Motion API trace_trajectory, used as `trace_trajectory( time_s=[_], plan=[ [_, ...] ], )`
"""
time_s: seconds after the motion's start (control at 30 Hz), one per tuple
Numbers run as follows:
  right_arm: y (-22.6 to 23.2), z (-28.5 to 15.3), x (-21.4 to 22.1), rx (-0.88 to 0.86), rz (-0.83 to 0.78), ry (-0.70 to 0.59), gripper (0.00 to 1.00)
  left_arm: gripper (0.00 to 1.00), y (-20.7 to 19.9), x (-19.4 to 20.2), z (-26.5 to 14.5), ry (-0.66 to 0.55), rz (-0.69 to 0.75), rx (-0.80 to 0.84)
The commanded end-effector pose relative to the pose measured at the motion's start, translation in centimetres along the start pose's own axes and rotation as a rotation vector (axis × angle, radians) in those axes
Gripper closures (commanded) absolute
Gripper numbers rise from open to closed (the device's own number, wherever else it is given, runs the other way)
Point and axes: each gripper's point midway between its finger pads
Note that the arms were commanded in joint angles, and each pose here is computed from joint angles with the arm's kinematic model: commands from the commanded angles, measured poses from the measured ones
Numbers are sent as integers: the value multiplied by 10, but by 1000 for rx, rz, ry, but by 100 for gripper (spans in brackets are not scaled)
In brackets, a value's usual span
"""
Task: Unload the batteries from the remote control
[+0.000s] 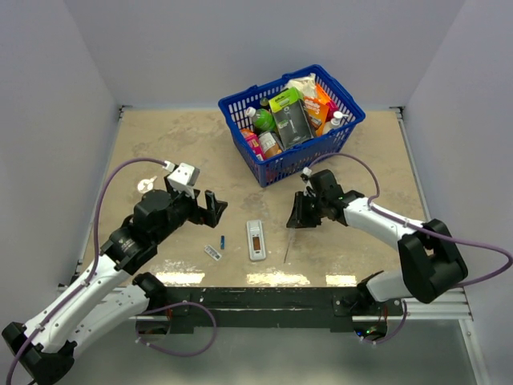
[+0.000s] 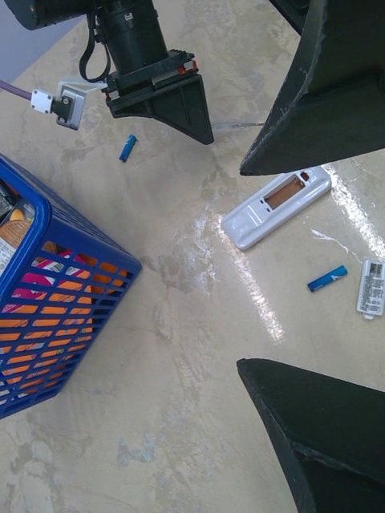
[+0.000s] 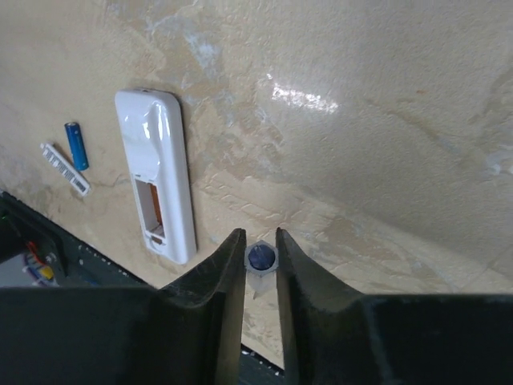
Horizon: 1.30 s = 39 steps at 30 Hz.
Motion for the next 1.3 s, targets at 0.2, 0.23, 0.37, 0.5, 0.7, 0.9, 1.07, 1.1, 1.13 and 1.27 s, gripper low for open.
trace_trajectory(
  time_s=[0.2,0.23,0.37,0.5,0.7,0.9,1.07,1.1,1.13,1.27],
  plan=[
    [5,-19,-20,16,15,-119,48,0,1,-8,-1,-44,10,-5],
    [6,-21,-20,15,17,-124,47,0,2,-8,-1,-45,10,-6],
    [17,-45,-27,-15,-17,-188,36,0,0,-13,-4,-74,0,6],
    [42,-83,-35,-117,-89,-289,1,0,-6,-19,-7,-105,4,36],
    [72,-160,-51,-247,-231,-580,2,0,-2,-33,-18,-175,8,18],
    [75,-193,-53,-311,-200,-744,1,0,-6,-45,-32,-261,8,52],
    [78,-200,-47,-340,-237,-757,2,0,-5,-54,-40,-319,12,52],
    [73,-200,-50,-314,-223,-770,2,0,-5,-53,-40,-320,11,51],
    [70,-200,-50,-300,-227,-771,2,0,-6,-53,-40,-321,12,54],
    [64,-205,-51,-266,-248,-811,2,0,-4,-53,-37,-313,13,46]
  ],
)
Point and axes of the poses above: each gripper's point midway between its finger pads, its own z axis out along the fingers, its own y axis along the line the jaws close on, x = y × z, and after that the axes turned 4 degrees about z, right-handed
